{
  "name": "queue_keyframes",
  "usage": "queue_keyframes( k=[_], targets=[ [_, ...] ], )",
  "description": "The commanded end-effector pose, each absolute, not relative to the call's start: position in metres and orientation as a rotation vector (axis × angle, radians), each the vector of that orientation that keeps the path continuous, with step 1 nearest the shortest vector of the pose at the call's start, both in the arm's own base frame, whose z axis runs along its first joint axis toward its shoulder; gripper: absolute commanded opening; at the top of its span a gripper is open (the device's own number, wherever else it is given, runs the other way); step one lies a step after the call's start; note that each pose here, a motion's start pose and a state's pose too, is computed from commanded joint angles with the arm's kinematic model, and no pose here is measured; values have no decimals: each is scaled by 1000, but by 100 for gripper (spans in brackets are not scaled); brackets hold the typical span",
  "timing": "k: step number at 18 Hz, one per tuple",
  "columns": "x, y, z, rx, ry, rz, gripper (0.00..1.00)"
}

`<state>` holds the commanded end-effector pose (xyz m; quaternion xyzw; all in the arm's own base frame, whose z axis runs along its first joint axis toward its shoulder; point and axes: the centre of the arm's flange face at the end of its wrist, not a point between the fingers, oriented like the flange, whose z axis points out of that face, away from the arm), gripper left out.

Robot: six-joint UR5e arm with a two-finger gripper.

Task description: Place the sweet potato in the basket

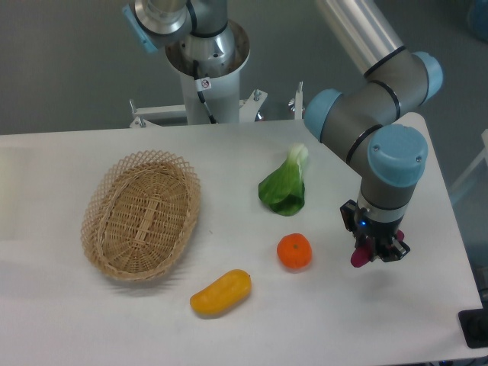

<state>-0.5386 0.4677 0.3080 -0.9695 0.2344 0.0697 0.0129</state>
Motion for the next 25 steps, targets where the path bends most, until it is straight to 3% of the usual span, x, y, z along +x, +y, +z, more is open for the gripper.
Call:
queue_keyframes(
  k=[18,25],
  targets=[
    [-533,475,306,-3042,594,206,38],
    [-503,506,306,-3024,618,197,37]
  ],
)
